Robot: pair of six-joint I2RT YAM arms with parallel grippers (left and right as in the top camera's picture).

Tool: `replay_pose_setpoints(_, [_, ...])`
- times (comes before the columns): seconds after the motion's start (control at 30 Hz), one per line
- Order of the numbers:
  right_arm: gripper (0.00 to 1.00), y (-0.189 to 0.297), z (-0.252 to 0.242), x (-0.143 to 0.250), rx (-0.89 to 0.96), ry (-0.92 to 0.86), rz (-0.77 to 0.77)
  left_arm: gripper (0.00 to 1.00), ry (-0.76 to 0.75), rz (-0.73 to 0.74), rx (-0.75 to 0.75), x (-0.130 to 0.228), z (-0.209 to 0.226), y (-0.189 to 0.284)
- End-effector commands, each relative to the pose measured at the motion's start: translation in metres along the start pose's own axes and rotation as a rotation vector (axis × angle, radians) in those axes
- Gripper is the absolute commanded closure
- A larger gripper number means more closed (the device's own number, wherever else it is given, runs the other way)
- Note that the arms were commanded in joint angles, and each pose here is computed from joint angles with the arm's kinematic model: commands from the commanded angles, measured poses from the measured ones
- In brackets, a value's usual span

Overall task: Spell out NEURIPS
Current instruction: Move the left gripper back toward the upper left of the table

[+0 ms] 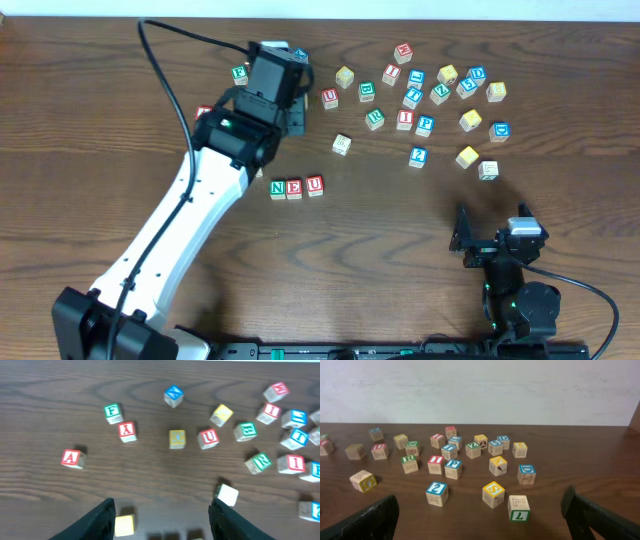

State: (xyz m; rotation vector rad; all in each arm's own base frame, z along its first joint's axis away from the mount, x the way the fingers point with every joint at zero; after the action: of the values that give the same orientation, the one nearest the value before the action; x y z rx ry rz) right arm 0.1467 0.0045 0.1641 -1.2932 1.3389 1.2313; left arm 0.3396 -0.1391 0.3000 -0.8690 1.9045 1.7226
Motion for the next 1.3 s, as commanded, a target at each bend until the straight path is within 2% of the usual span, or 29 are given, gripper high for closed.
replay_pose_setpoints(0.0, [0.01,0.0,-0.001,0.0,0.006,-0.014,0.001,0.41,-0.014,-0.024,0.033,-0.009,-0.001,0.012])
replay_pose_setpoints(0.23, [0.01,0.0,-0.001,0.0,0.006,-0.014,0.001,0.41,-0.006,-0.051,0.049,-0.016,0.001,0.011])
replay_pose_setpoints(0.43, [0.01,0.0,-0.001,0.0,0.006,-0.014,0.001,0.28,-0.003,-0.099,-0.014,-0.026,0.016,0.008])
replay_pose_setpoints(0.5, [0.01,0.0,-0.001,0.0,0.006,-0.014,0.001,0.21,0.001,-0.097,-0.032,-0.029,0.023,0.005])
replay_pose_setpoints(0.6, [0.01,0.0,-0.001,0.0,0.006,-0.014,0.001,0.18,0.029,-0.093,-0.068,-0.033,0.038,-0.001])
replay_pose_setpoints(0.73, [0.01,0.0,-0.001,0.0,0.006,-0.014,0.001,0.18,0.052,-0.091,-0.104,-0.039,0.058,-0.004])
replay_pose_setpoints(0.9, [0.01,0.0,-0.001,0.0,0.007,-0.014,0.001,0.18,-0.081,-0.019,-0.02,-0.037,0.066,-0.007])
replay_pose_setpoints(1.07, [0.01,0.0,-0.001,0.0,0.006,-0.014,0.001,0.18,-0.17,0.039,-0.004,-0.033,0.078,-0.008])
replay_pose_setpoints(1.27, [0.01,0.0,-0.001,0.0,0.006,-0.014,0.001,0.17,-0.2,0.082,-0.006,-0.031,0.094,-0.009])
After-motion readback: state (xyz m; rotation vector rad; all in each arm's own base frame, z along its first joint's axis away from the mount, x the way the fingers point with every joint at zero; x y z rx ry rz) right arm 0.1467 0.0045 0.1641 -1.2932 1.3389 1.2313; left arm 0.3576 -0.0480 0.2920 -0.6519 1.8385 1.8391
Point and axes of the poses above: each gripper's point midway between its finger pads, its own y axis back along the fingers, its own z axis along the line the jaws close on, x = y × z, the point moved 10 cm from there along y, back along the fingers, and after that the axes turned 8 degrees about y, right-handed, at the moved point
